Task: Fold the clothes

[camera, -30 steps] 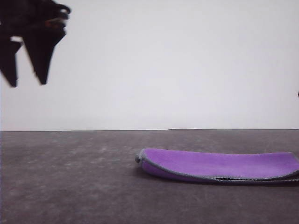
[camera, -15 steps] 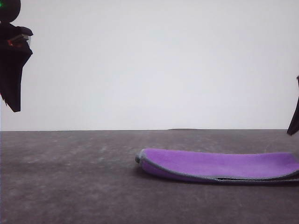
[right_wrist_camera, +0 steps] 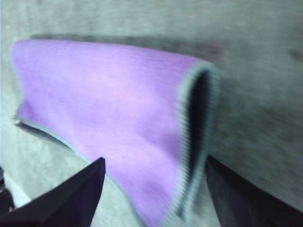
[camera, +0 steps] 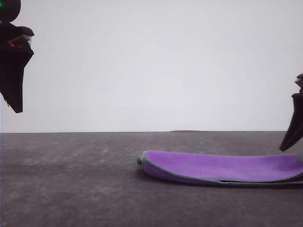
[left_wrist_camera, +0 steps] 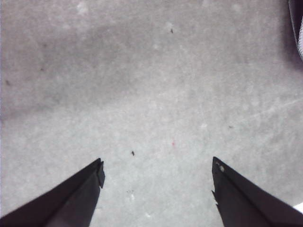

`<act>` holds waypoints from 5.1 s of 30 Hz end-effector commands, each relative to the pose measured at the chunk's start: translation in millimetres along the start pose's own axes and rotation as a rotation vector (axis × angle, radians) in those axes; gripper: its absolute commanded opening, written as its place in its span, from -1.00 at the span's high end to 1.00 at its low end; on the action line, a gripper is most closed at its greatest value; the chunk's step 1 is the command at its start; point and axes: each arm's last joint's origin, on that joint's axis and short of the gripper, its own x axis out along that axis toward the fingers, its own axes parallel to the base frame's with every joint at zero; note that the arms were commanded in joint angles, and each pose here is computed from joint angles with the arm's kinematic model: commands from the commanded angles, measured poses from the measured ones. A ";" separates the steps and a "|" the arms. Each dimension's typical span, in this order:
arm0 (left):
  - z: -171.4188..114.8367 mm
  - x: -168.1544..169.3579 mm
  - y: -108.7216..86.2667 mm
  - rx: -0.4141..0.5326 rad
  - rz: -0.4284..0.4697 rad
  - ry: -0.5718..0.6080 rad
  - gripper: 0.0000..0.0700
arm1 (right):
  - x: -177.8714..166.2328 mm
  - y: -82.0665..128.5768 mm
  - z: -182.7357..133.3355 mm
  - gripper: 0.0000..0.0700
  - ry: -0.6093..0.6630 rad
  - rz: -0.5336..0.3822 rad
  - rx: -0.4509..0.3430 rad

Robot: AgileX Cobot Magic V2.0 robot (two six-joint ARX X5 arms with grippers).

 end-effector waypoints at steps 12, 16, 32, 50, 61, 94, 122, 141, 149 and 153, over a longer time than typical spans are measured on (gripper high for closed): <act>2.9 -0.7 -0.5 0.007 -0.006 -0.007 -0.25 | 5.9 0.6 3.2 1.00 0.002 0.007 -0.048; 2.8 -0.7 -0.5 0.007 -0.006 -0.006 -0.25 | 14.1 12.0 5.3 1.00 0.010 0.105 -0.097; 2.9 -0.7 -0.5 0.007 -0.006 -0.007 -0.25 | 88.7 109.6 6.7 1.00 -0.026 0.258 -0.312; 2.9 -0.7 -0.4 0.008 -0.006 -0.007 -0.25 | 126.3 127.7 8.9 1.00 0.020 0.277 -0.323; 2.9 -0.7 -0.5 0.008 -0.006 -0.007 -0.25 | 126.1 128.3 8.8 -0.17 0.028 0.292 -0.327; 7.9 -0.9 -0.1 0.025 -0.002 -0.058 -0.25 | -33.5 113.0 -15.7 -0.19 -0.317 -0.429 -0.484; 8.0 -1.0 -0.2 0.017 -0.002 -0.058 0.95 | -35.1 113.4 -14.9 0.98 -0.334 -0.442 -0.498; -42.8 -5.1 2.5 0.104 0.103 -0.671 0.95 | -35.1 113.5 -14.7 0.98 -0.336 -0.441 -0.499; -128.8 20.4 15.7 0.003 0.294 -1.054 0.95 | -35.1 113.5 -14.7 0.98 -0.336 -0.442 -0.499; -154.5 35.8 24.2 -0.101 0.333 -1.115 0.95 | -35.1 113.5 -14.7 0.98 -0.336 -0.441 -0.499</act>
